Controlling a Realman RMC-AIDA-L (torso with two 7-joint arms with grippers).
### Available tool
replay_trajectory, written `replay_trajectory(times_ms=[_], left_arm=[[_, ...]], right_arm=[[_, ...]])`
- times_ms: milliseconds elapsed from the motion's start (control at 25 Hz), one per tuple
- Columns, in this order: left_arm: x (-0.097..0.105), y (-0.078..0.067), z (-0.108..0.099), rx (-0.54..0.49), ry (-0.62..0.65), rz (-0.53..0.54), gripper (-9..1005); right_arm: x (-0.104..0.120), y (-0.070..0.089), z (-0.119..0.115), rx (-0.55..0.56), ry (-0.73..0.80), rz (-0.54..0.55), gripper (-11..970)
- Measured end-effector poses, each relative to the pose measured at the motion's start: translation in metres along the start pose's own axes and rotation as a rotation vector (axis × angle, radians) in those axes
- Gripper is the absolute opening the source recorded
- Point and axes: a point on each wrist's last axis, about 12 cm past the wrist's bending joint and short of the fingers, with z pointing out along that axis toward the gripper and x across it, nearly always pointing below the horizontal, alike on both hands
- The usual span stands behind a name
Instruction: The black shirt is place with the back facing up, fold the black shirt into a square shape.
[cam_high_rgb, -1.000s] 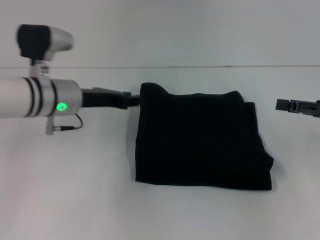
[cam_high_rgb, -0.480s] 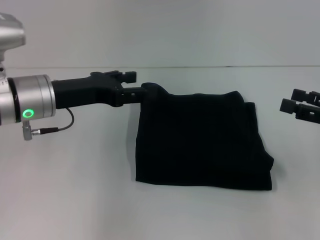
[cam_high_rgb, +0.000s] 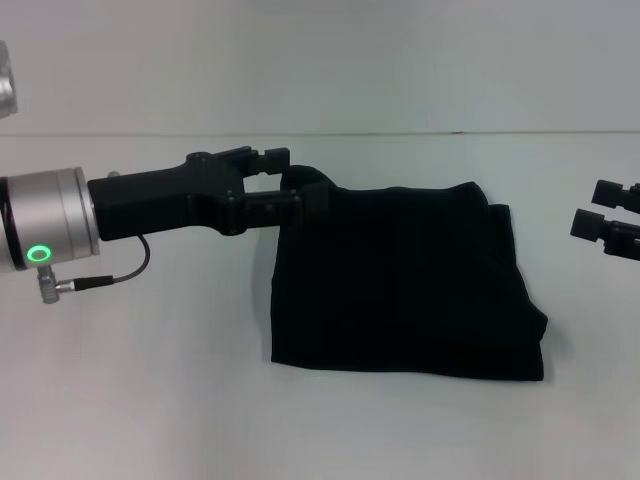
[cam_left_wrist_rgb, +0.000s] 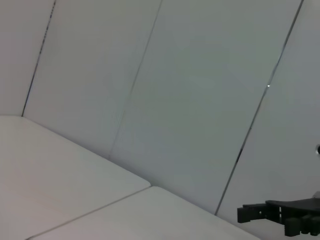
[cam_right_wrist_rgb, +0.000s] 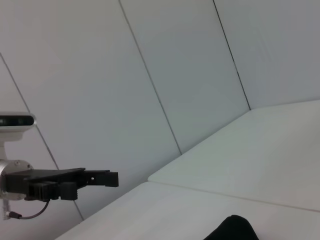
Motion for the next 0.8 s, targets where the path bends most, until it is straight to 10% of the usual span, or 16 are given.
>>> replay_trajectory(times_ms=[800], left_arm=[[0.003, 0.001, 0.020, 0.043, 0.215, 0.129, 877]], right_arm=[[-0.010, -0.007, 0.004, 0.027, 0.212, 0.068, 926]])
